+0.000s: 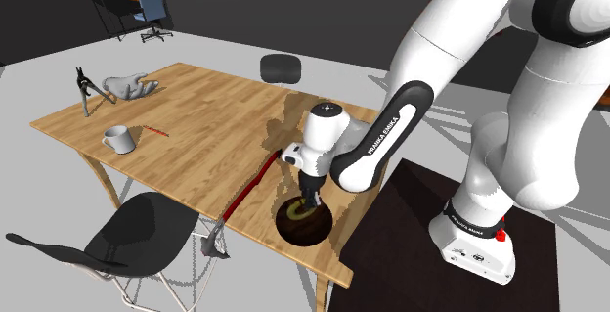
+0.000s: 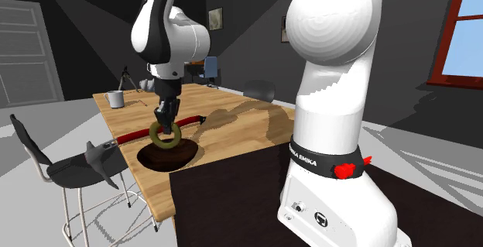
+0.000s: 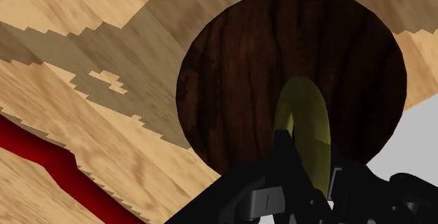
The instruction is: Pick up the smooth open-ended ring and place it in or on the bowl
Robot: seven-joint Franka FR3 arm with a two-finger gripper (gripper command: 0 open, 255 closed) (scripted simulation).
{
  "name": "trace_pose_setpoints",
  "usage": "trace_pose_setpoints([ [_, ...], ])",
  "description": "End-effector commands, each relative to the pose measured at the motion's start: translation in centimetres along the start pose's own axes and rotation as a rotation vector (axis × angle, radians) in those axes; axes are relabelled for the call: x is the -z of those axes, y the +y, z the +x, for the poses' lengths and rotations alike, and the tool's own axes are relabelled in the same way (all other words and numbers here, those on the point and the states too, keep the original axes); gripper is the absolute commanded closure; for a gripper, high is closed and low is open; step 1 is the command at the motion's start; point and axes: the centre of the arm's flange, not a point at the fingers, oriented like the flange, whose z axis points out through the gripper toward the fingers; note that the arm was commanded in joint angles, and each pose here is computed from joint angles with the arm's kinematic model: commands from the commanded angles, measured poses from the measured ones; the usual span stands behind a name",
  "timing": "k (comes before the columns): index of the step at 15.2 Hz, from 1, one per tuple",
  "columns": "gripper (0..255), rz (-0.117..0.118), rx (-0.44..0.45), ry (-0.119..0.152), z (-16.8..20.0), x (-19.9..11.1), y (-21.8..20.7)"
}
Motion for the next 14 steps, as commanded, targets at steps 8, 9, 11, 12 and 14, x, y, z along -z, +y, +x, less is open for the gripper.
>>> trace_pose_setpoints([
  [8, 0, 0.0, 0.0, 0.001, -0.1, -0.2, 0.0],
  [9, 0, 0.0, 0.0, 0.001, -0.1, -0.2, 0.0],
  [11, 0, 0.0, 0.0, 0.001, -0.1, -0.2, 0.0],
  [12, 0, 0.0, 0.0, 0.001, -0.1, -0.2, 0.0],
  [14, 0, 0.0, 0.0, 0.001, -0.1, 2.5, 0.0],
])
